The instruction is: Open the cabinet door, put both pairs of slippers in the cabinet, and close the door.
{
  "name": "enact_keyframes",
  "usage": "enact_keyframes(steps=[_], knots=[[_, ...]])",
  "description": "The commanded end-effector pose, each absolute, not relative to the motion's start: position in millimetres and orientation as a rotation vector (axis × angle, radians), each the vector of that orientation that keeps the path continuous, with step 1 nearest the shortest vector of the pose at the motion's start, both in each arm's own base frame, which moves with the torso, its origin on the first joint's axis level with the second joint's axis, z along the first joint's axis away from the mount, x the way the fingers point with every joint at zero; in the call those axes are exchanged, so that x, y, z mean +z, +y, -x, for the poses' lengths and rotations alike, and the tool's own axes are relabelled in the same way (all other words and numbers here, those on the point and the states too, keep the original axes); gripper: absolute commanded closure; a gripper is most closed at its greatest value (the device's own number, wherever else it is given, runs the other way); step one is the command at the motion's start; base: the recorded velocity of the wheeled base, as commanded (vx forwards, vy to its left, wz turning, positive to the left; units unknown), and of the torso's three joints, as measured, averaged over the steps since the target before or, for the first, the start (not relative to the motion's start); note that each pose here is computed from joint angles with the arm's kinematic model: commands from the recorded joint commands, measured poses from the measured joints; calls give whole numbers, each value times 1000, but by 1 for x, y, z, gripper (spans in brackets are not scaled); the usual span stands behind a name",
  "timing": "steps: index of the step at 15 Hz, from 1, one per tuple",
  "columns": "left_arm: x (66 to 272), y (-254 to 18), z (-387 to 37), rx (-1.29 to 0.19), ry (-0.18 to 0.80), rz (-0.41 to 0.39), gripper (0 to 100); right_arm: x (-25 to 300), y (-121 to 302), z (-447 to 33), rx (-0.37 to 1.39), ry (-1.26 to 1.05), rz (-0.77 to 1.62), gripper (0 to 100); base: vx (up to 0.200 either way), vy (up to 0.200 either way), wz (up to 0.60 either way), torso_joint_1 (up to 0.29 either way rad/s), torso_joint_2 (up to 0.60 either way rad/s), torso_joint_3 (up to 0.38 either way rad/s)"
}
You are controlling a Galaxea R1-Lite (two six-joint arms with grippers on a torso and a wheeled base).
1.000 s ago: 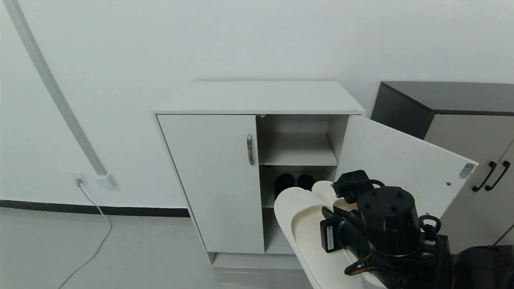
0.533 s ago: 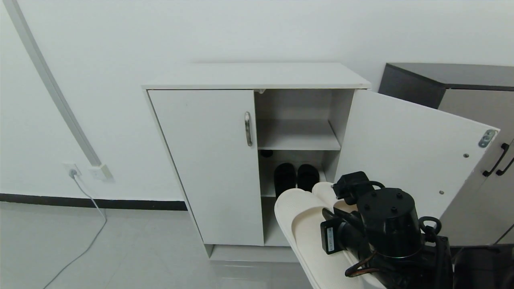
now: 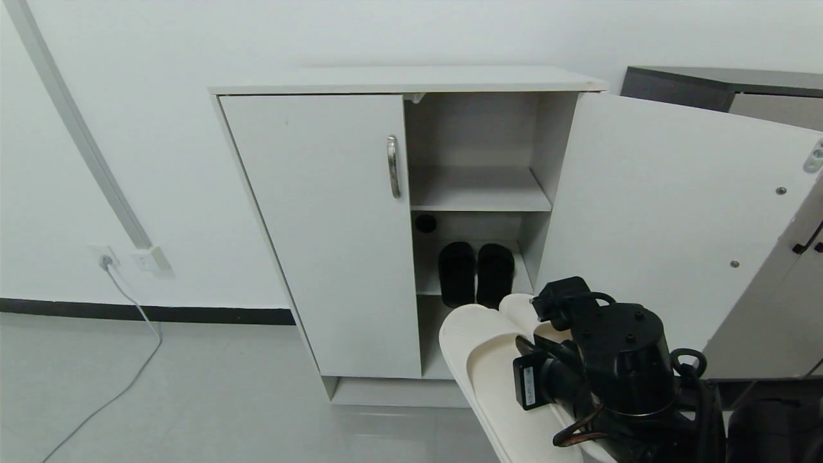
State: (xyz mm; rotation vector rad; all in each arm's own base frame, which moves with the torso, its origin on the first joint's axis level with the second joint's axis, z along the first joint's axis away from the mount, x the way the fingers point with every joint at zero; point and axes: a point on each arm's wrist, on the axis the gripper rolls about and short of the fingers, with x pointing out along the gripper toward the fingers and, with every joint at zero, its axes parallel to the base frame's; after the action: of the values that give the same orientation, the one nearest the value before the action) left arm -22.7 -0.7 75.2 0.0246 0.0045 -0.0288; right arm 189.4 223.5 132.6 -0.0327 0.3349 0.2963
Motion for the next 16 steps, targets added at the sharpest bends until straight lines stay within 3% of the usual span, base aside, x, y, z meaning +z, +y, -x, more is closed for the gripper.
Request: enact_keyframes(steps=[1, 11, 16], knots=[[75, -1, 23, -28, 4, -24, 100, 132, 224, -189, 298, 336, 34, 100, 0, 0, 0, -2, 129, 129], [75, -1, 23, -29, 3, -24, 100, 125, 229, -189, 315, 343, 55, 100, 0, 0, -120, 0, 14, 11], [75, -1, 23, -29, 4, -24, 100, 127, 268, -212, 305, 269, 13, 100, 0, 0, 0, 0, 0, 0]])
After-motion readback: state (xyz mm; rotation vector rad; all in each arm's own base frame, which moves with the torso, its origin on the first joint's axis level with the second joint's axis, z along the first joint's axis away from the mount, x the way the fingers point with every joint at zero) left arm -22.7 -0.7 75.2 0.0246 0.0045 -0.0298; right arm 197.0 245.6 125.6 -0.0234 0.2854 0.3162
